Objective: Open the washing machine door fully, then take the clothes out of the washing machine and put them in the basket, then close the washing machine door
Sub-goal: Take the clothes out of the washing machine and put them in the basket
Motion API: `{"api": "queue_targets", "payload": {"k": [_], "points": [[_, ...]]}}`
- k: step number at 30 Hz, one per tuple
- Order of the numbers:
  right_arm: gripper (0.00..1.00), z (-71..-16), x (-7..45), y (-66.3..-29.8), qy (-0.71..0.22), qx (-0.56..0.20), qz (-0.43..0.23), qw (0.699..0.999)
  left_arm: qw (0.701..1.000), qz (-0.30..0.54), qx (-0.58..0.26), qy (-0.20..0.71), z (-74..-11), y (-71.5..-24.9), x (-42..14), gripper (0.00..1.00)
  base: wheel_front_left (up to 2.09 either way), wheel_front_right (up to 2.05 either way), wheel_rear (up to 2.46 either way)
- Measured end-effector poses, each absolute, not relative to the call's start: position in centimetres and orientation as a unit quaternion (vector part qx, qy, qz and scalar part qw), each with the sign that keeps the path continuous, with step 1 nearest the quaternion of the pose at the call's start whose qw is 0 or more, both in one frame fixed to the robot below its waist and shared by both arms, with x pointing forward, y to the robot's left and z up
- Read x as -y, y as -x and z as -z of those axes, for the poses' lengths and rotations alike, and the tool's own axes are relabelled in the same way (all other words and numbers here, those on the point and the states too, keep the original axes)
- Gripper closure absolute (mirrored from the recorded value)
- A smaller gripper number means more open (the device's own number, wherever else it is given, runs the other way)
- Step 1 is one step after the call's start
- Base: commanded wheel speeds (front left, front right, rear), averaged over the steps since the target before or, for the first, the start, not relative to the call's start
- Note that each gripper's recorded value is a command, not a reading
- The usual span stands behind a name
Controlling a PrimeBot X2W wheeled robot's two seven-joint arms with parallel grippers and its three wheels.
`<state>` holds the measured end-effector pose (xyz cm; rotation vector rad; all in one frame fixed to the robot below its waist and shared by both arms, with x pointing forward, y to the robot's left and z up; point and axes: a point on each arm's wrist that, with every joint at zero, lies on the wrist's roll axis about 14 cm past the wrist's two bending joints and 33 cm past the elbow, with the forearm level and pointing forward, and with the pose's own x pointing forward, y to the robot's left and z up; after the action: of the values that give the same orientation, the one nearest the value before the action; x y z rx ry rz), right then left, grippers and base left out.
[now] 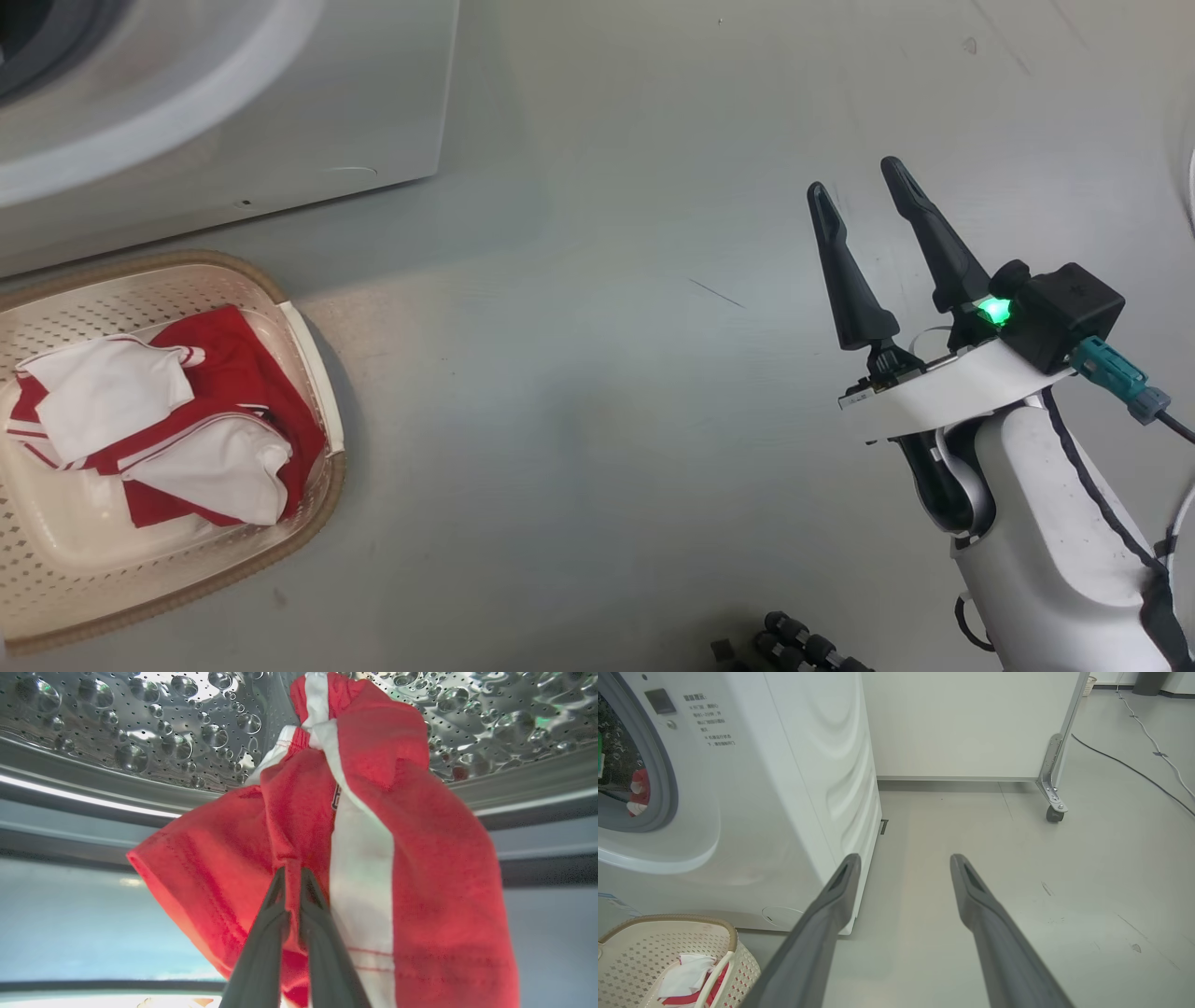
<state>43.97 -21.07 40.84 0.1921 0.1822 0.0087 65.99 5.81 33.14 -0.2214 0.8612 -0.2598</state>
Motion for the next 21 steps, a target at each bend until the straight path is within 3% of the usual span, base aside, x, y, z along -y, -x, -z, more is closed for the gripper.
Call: {"api": "queue_targets", "payload": {"k": [21], "points": [[0.00, -43.8, 19.3, -44.1, -0.097, -0.053, -0.036, 0.993, 0.918, 0.120, -0.363, 0.103, -35.8, -62.0, -9.0, 1.00, 0.00, 0.00, 0.00]]}}
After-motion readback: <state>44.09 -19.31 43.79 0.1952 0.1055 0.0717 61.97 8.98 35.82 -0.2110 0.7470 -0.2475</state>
